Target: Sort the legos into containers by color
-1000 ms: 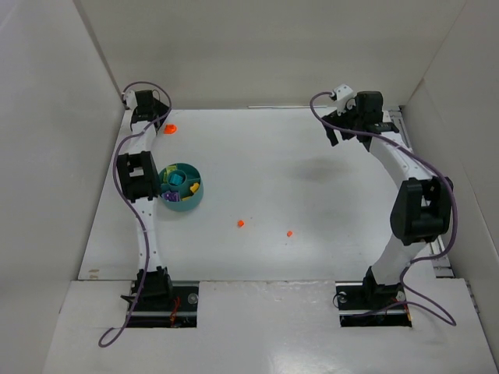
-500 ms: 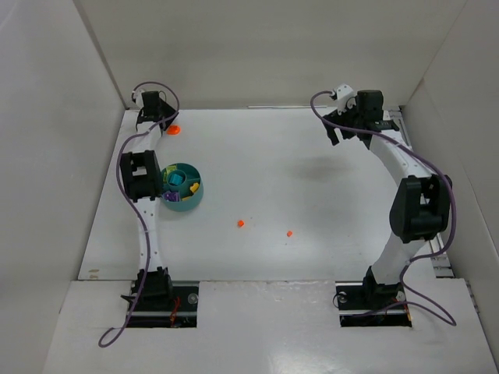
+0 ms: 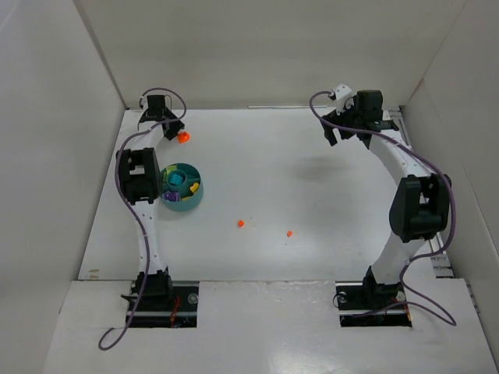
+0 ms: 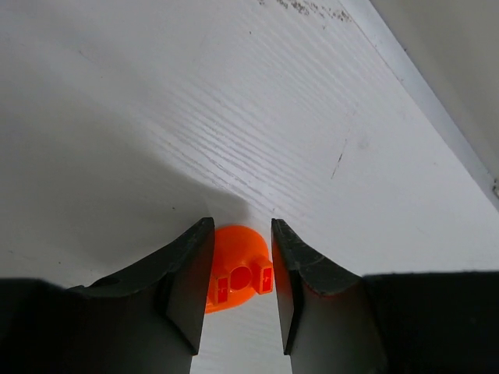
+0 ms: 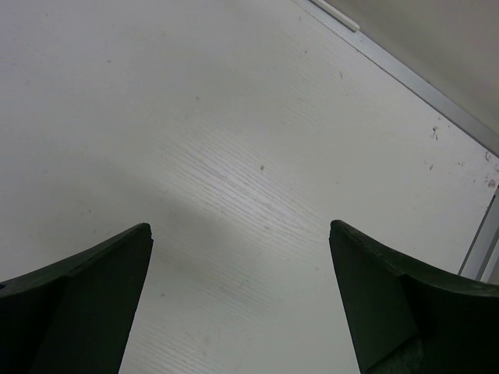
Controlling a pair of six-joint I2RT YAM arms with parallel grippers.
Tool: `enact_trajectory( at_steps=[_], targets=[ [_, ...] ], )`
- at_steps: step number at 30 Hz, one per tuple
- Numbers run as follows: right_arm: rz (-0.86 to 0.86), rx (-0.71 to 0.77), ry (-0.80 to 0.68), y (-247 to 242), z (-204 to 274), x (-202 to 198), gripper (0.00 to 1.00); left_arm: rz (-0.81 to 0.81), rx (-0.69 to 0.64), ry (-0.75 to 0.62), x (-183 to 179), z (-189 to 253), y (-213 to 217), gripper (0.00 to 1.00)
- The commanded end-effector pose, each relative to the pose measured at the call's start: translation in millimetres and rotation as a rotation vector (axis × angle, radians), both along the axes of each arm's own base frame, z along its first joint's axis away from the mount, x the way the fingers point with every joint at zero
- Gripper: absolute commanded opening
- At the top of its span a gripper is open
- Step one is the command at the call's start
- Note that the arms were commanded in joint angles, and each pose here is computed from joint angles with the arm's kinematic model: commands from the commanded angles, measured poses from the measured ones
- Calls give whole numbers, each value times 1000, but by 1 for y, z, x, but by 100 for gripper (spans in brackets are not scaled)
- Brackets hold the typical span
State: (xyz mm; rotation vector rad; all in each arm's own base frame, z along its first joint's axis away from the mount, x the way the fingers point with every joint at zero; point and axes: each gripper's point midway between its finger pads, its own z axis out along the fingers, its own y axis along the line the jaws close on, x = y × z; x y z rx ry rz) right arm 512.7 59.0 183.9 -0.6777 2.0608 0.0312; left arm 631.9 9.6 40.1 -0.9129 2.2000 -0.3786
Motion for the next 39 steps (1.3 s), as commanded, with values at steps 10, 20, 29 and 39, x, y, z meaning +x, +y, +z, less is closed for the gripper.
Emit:
enact_trajectory(
  at_steps=[10, 20, 29, 39],
  targets=[
    [49, 24, -47, 4, 5, 5, 100, -197, 153, 179, -56, -15, -50, 31],
    [75, 32, -53, 1, 1, 5, 100, -339, 202, 253, -95, -15, -99, 26],
    [120, 63, -54, 10, -3, 7, 100, -520, 122, 237, -139, 7, -146, 26],
    [132, 47, -94, 17, 7, 5, 100, -519, 241, 185, -149, 43, -138, 29]
  ],
)
